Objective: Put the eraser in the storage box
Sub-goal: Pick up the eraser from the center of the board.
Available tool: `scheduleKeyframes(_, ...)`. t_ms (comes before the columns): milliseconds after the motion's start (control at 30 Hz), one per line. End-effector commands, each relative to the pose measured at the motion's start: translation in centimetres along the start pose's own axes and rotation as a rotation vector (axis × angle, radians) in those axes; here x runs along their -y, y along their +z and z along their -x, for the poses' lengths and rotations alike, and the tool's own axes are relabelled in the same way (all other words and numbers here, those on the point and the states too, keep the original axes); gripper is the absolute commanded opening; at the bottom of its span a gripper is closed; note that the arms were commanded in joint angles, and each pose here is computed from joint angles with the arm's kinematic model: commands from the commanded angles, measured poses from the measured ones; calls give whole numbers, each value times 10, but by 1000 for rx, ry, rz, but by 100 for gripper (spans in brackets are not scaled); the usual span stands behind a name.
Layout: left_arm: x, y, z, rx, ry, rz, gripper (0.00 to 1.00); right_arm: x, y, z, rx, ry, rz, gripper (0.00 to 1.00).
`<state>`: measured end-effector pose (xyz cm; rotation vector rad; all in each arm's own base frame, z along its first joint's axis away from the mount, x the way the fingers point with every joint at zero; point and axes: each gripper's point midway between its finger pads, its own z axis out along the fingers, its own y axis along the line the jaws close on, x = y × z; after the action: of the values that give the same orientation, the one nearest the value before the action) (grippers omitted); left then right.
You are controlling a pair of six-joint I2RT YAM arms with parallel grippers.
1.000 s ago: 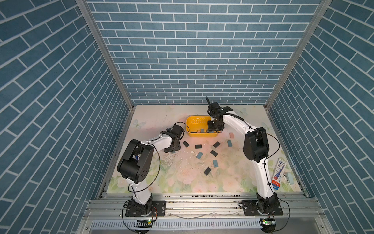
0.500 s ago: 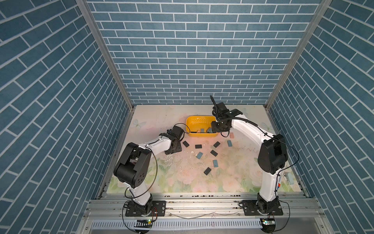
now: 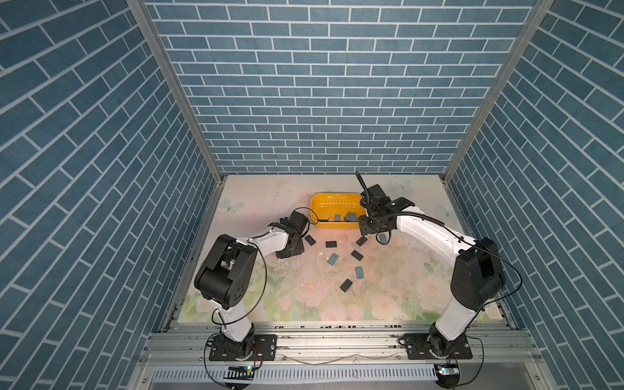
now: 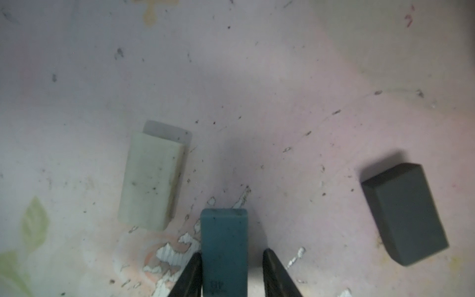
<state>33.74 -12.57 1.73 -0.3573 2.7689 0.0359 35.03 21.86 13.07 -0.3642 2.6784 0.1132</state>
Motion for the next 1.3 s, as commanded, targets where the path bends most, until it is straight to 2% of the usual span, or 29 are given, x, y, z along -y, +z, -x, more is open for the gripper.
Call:
scheduleKeyframes(0,-5,13,-13,-50,22,43,37,14,-4,-6,28,19,-65,57)
scheduleKeyframes(267,1,10,-12,-48,40,44,29,38,14,-36,-30,73,-138,58)
scheduleKeyframes(600,15,-21,0,8,81,34,24,75,29,-52,-51,235,-162,57)
scheduleKeyframes(1000,40,-63,25,76,107,-26,24,77,59,-46,-40,263,-154,53)
scheduleKeyframes(1267,68,-87,54,126,110,-76,24,77,78,-49,-68,275,-143,49)
